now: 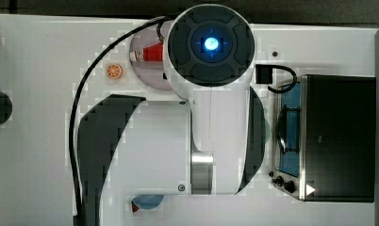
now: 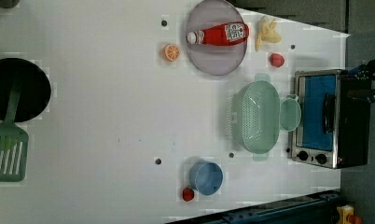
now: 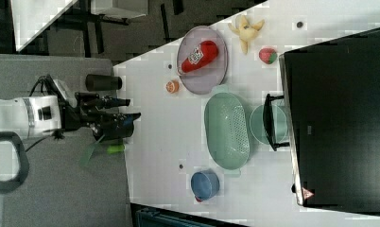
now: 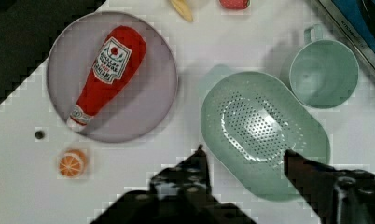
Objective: Drag strainer right to left.
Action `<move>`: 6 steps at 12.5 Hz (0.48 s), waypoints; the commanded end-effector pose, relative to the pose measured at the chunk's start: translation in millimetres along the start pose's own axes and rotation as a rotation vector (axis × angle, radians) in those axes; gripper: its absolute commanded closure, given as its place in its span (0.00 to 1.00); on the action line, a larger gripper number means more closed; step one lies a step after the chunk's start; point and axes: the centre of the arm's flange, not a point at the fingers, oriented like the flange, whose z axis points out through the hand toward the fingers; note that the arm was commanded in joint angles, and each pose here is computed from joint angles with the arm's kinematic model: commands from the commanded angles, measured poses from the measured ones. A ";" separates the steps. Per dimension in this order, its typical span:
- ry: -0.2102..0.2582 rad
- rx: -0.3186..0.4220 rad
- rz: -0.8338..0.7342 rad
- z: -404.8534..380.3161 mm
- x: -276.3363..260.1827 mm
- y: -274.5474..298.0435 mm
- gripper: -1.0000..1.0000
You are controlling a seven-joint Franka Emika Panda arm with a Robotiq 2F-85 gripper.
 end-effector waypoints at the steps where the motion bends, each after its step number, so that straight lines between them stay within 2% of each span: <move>1: -0.010 -0.022 0.110 -47.6 -92.2 141.4 0.20; 3: -0.011 -0.023 0.110 -46.7 -91.9 141.2 0.00; 6: -0.033 -0.045 0.109 -27.2 -85.9 134.5 0.00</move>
